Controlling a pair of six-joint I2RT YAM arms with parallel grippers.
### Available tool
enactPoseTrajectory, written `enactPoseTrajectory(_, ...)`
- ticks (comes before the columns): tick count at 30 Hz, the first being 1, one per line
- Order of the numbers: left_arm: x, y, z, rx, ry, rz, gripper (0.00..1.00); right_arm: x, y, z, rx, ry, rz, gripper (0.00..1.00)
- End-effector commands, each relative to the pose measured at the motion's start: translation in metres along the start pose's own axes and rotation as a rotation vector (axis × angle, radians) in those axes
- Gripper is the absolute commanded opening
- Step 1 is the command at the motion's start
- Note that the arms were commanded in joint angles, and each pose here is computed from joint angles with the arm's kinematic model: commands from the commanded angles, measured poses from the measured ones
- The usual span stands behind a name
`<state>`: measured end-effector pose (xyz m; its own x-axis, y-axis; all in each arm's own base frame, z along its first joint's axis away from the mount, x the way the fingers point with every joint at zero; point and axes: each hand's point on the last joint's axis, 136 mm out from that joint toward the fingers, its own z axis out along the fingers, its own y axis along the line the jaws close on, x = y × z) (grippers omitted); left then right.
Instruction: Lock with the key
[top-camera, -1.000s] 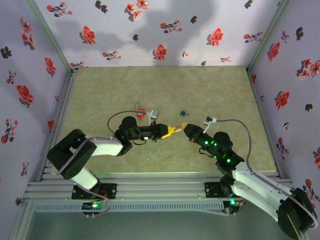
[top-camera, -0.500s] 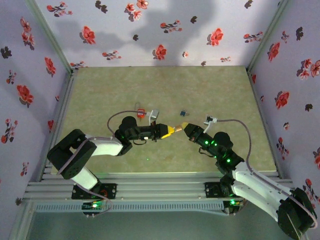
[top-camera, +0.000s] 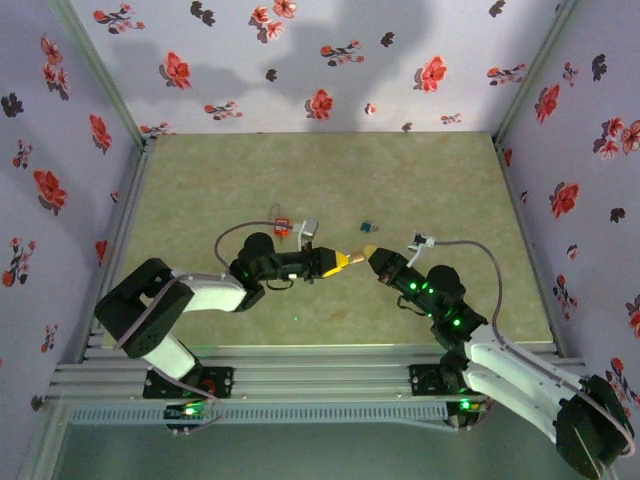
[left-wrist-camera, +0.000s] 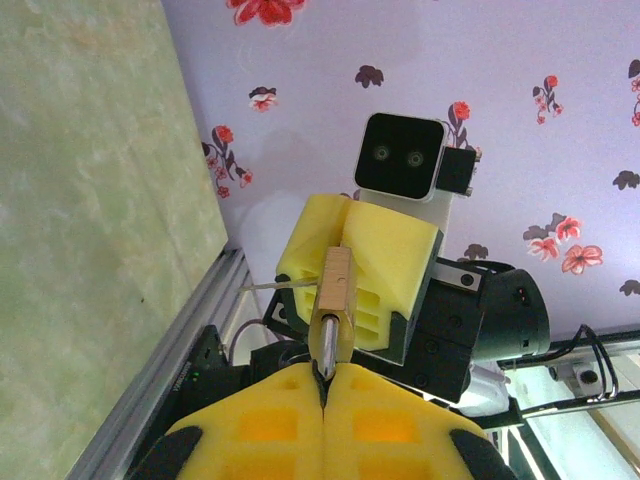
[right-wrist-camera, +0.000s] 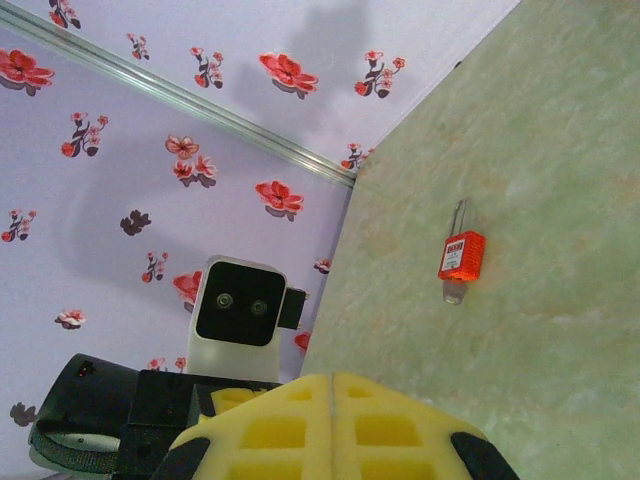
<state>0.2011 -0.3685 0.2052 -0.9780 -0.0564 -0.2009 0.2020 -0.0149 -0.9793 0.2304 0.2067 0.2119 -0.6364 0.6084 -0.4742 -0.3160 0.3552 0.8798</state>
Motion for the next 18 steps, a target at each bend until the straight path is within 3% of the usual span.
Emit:
enactPoseTrajectory(1, -0.003, -0.007, -0.001, 0.030, -0.019, 0.023, 0.00, -0.008, -0.012, -0.005, 0.039, -0.060, 0.008, 0.00)
enactPoseTrajectory(18, -0.003, -0.007, -0.002, 0.029, -0.021, 0.023, 0.00, -0.016, -0.020, -0.016, 0.065, -0.123, 0.025, 0.00)
